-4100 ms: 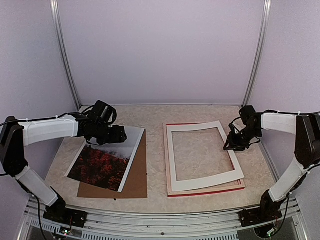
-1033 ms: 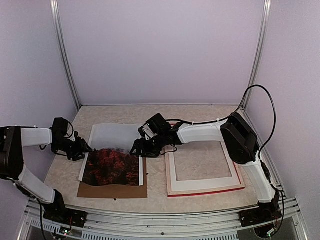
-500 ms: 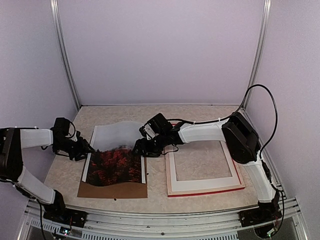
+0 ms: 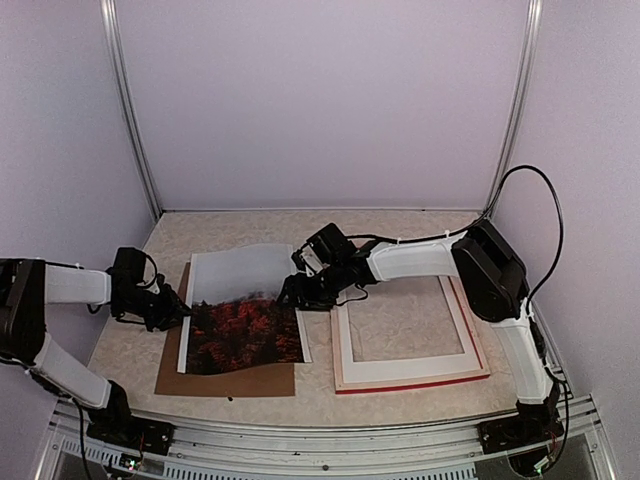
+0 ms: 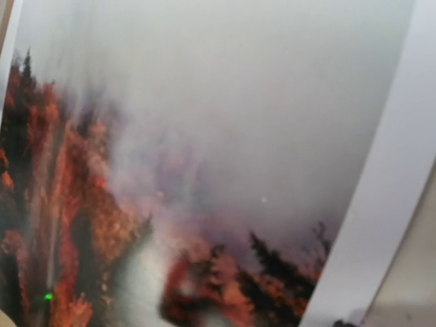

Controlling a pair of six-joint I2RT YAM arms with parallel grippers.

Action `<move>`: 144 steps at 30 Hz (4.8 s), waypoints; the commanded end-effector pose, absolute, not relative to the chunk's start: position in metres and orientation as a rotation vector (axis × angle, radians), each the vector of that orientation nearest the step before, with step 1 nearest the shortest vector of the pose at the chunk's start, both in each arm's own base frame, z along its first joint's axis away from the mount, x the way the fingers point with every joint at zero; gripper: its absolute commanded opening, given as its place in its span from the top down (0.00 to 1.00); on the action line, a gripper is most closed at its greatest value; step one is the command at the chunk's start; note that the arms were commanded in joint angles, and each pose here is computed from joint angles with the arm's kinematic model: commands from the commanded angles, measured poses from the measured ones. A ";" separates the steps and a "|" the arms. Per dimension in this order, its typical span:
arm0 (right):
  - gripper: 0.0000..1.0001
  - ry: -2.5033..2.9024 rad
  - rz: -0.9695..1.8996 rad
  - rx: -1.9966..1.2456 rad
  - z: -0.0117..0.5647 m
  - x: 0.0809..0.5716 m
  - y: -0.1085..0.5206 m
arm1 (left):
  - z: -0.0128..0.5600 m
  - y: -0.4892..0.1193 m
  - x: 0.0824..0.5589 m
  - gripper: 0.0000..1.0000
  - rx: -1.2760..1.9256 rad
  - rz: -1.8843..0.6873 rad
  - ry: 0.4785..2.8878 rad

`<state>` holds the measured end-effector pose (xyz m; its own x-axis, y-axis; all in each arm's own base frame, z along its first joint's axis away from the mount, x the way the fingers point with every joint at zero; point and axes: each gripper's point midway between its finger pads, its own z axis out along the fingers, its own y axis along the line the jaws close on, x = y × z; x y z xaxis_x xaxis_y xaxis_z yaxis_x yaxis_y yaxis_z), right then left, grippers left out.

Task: Put the photo into the frame
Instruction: Pick up the photo from the backboard, then pass from the left arm to the right

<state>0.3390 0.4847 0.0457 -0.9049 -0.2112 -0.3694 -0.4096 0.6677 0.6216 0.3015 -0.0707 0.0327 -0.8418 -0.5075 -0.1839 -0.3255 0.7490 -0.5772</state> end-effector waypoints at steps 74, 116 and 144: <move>0.12 2.188 0.921 -0.805 0.266 0.297 0.504 | 0.243 -0.167 0.333 1.00 -0.424 -0.940 2.149; 0.34 2.259 0.543 -0.845 0.223 0.234 0.544 | 0.249 -0.231 0.334 1.00 -0.473 -0.977 2.146; 0.96 2.255 0.462 -0.793 0.230 0.245 0.532 | 0.257 -0.237 0.331 0.97 -0.436 -0.966 2.122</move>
